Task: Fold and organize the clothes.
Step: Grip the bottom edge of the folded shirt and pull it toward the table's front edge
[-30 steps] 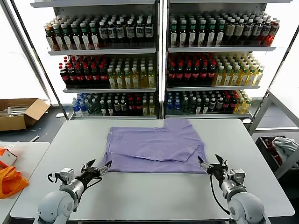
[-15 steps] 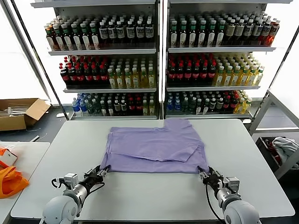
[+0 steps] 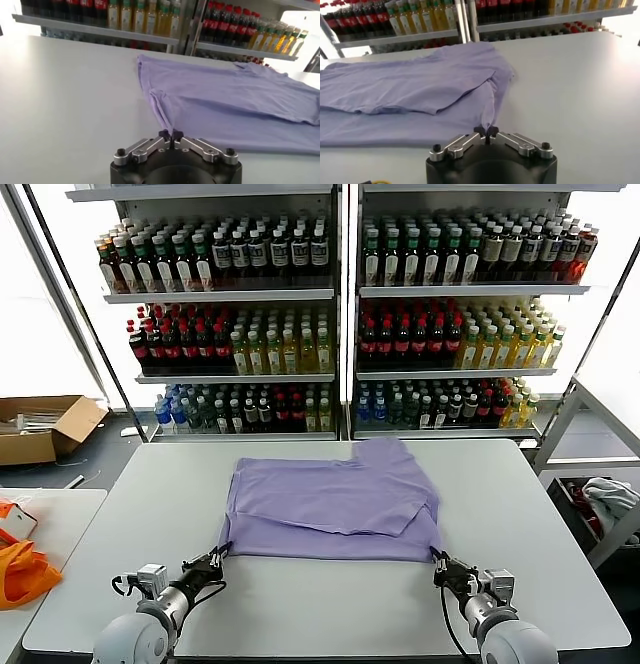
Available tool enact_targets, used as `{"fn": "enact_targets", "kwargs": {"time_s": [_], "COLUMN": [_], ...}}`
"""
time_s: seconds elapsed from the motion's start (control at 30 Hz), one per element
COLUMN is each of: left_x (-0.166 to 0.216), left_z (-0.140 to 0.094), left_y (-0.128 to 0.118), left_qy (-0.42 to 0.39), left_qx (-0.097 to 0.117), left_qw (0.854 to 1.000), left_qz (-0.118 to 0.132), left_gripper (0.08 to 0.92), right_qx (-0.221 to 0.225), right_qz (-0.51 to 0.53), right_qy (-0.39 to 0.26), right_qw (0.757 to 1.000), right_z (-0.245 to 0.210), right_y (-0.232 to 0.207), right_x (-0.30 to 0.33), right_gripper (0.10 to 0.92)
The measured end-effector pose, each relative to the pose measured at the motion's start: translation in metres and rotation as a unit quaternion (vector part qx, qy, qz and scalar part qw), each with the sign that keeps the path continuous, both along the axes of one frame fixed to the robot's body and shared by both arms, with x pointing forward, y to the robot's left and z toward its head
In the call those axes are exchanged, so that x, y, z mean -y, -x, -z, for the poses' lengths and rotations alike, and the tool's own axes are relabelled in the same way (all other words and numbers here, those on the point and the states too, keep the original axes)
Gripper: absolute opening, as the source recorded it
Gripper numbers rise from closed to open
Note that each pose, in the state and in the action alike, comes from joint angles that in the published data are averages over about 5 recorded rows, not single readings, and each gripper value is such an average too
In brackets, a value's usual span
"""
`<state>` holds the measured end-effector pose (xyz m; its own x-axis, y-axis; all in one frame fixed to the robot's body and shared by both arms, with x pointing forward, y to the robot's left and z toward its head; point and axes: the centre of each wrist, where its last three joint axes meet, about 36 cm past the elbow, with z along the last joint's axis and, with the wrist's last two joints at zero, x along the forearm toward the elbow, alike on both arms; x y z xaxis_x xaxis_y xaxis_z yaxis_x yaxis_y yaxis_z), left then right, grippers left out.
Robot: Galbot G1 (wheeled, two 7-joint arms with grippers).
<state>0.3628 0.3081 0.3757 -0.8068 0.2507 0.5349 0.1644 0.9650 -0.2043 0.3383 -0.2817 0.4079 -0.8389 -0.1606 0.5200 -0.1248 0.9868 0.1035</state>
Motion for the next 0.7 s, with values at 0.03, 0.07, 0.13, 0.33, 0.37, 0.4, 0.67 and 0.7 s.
{"fn": "enact_targets", "kwargs": {"time_s": [0.03,0.07,0.13,0.33,0.37,0.4,0.67,0.7], "left_x": [0.0,0.001,0.002,0.003,0.003,0.002,-0.009,-0.011], "left_z": [-0.001,-0.002,-0.005,-0.016,-0.019,-0.021,-0.037,-0.038], "left_y": [0.004,0.008,0.018,0.055,0.061,0.068,0.109,0.111], "left_qy": [-0.001,-0.001,-0.002,-0.01,-0.013,-0.016,-0.039,-0.043], "left_qx": [-0.001,-0.001,-0.003,-0.009,-0.011,-0.013,-0.031,-0.033], "left_qw": [1.0,1.0,1.0,1.0,1.0,1.0,0.999,0.998], "left_qz": [0.0,0.0,0.0,-0.005,-0.005,-0.006,-0.015,-0.017], "left_gripper": [0.1,0.1,0.1,0.1,0.1,0.099,0.102,0.111], "right_qx": [0.0,0.0,-0.001,-0.004,-0.006,-0.007,-0.026,-0.027], "right_qz": [-0.002,-0.005,-0.01,-0.029,-0.032,-0.035,-0.057,-0.059], "right_qy": [0.002,0.003,0.007,0.019,0.02,0.022,0.032,0.033], "right_qw": [1.0,1.0,1.0,0.999,0.999,0.999,0.998,0.997], "right_z": [-0.002,-0.004,-0.008,-0.021,-0.023,-0.024,-0.031,-0.032], "right_y": [0.004,0.007,0.016,0.041,0.045,0.049,0.076,0.078], "right_x": [0.0,0.001,0.001,0.002,0.001,0.001,-0.006,-0.007], "right_gripper": [0.123,0.123,0.123,0.123,0.123,0.123,0.162,0.189]}}
